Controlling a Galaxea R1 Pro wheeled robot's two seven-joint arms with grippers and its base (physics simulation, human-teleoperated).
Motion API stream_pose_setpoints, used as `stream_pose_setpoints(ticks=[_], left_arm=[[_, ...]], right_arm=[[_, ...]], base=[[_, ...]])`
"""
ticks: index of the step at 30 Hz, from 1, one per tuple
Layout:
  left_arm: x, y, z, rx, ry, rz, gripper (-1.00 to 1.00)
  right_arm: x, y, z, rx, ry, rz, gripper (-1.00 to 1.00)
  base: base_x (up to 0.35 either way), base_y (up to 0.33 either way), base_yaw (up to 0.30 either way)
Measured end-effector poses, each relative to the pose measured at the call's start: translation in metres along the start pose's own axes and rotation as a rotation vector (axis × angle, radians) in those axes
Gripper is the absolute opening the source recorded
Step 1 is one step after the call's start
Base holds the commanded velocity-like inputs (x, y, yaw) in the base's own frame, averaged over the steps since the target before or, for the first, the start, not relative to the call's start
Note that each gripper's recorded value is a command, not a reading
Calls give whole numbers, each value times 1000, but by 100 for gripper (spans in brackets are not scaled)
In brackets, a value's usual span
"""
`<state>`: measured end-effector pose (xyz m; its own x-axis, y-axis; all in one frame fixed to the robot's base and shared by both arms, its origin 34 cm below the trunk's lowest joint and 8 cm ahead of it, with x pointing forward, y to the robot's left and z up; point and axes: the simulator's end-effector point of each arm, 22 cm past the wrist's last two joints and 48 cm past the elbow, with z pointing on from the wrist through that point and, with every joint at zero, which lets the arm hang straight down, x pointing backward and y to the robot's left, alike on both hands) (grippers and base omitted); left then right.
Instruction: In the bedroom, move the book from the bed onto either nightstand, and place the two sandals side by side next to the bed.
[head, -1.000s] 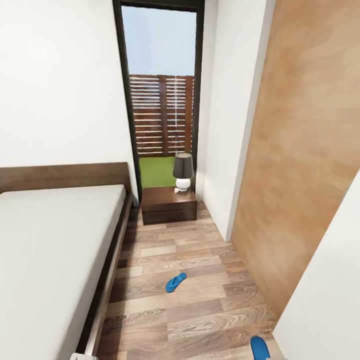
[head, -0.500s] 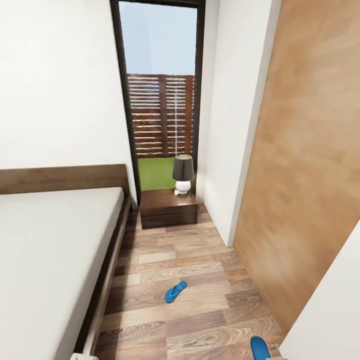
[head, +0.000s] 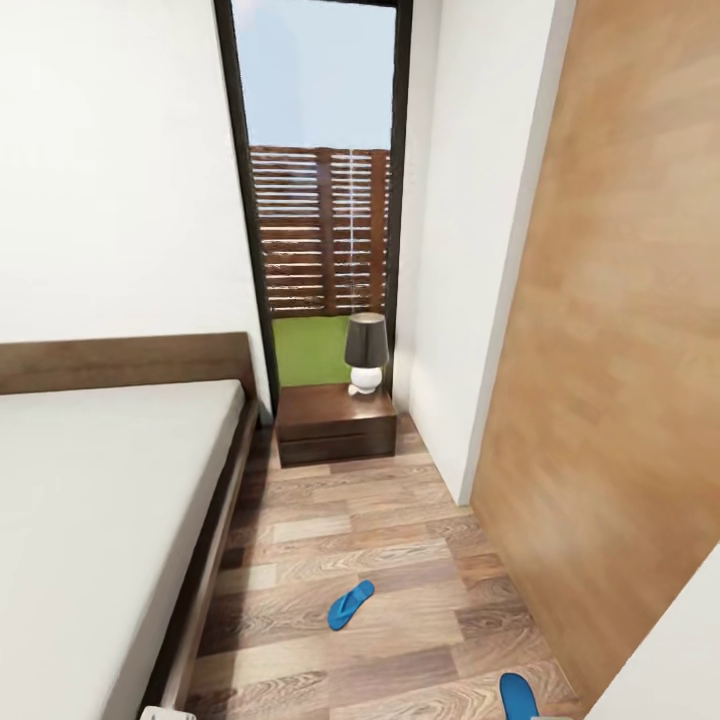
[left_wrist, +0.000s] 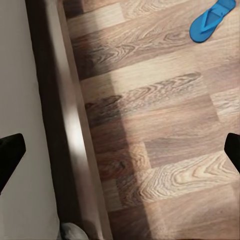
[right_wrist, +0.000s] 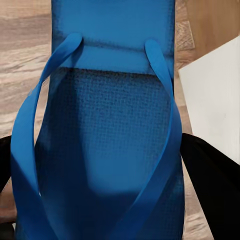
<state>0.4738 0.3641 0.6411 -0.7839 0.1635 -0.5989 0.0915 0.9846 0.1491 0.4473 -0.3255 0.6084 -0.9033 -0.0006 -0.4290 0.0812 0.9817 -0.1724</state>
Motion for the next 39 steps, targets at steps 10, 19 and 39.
stream_pose_setpoints(ticks=[10, 19, 39], left_arm=[[0, 0, 0, 0, 0, 0, 100], [0, 1, 0, -1, 0, 0, 100], [0, 1, 0, -1, 0, 0, 100]], right_arm=[[0, 1, 0, -2, 0, 0, -100], [0, 1, 0, -2, 0, -1, -100], [0, 1, 0, -2, 0, 0, -100]], base=[[258, -24, 0], [269, -2, 0], [270, 0, 0]])
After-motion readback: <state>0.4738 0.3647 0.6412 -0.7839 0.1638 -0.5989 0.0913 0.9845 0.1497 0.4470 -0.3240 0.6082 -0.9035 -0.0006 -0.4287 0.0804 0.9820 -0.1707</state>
